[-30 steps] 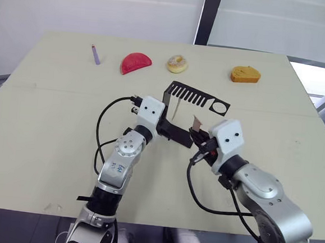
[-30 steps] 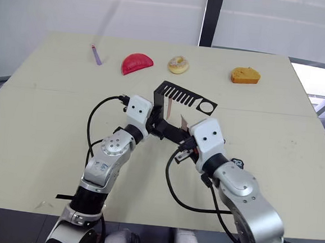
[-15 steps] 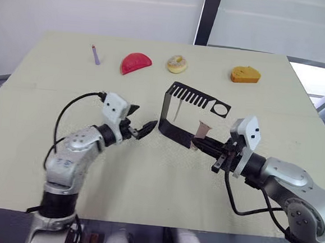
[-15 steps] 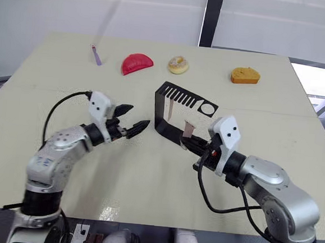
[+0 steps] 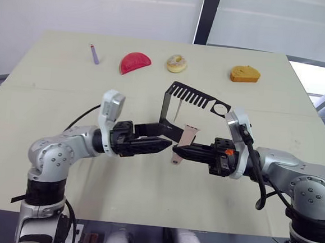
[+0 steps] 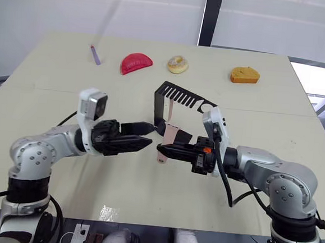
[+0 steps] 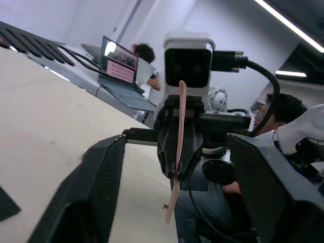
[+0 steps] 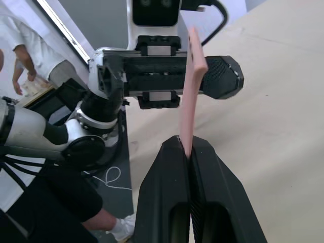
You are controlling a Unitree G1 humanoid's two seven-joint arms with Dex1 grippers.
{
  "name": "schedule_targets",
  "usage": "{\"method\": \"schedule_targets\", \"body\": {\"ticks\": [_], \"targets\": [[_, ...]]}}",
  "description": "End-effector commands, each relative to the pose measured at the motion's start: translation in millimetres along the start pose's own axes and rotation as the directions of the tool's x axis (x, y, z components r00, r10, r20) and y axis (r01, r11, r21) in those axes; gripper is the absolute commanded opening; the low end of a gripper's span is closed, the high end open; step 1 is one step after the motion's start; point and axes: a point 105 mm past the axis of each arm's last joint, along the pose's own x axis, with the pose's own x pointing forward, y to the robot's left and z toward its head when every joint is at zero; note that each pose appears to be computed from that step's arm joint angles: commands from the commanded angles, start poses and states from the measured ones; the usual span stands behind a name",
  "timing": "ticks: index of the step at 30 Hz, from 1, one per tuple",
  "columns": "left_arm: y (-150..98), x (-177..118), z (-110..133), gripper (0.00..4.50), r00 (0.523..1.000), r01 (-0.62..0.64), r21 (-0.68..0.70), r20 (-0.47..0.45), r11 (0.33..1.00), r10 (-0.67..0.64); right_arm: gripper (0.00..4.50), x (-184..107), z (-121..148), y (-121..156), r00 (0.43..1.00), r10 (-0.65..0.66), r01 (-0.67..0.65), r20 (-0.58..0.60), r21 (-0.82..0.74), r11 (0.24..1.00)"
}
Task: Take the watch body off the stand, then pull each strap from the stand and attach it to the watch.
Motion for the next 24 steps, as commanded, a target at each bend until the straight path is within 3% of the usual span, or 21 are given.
{"method": "schedule_targets", "body": {"ticks": [1, 11, 14, 24], "targets": [[-5, 8, 4, 3.21, 0.999, 0.039, 0.024, 0.015, 0.999, -0.039, 0.00, 4, 5, 6, 0.999, 0.032, -0.032, 0.011, -0.009, 0.999], [0, 13, 5, 3.21, 0.998, 0.035, 0.025, 0.054, 0.999, -0.036, 0.00, 7, 3, 6, 1.000, 0.030, -0.030, 0.003, -0.005, 1.000], [0, 13, 5, 1.94, 0.998, 0.036, 0.030, 0.048, 0.999, -0.038, 0.00, 7, 3, 6, 1.000, 0.028, -0.028, 0.002, -0.006, 1.000], [0, 24, 10, 1.94, 0.997, 0.058, 0.047, 0.045, 0.997, -0.061, 0.00, 8, 1, 4, 1.000, 0.010, -0.010, -0.010, -0.014, 1.000]]}}
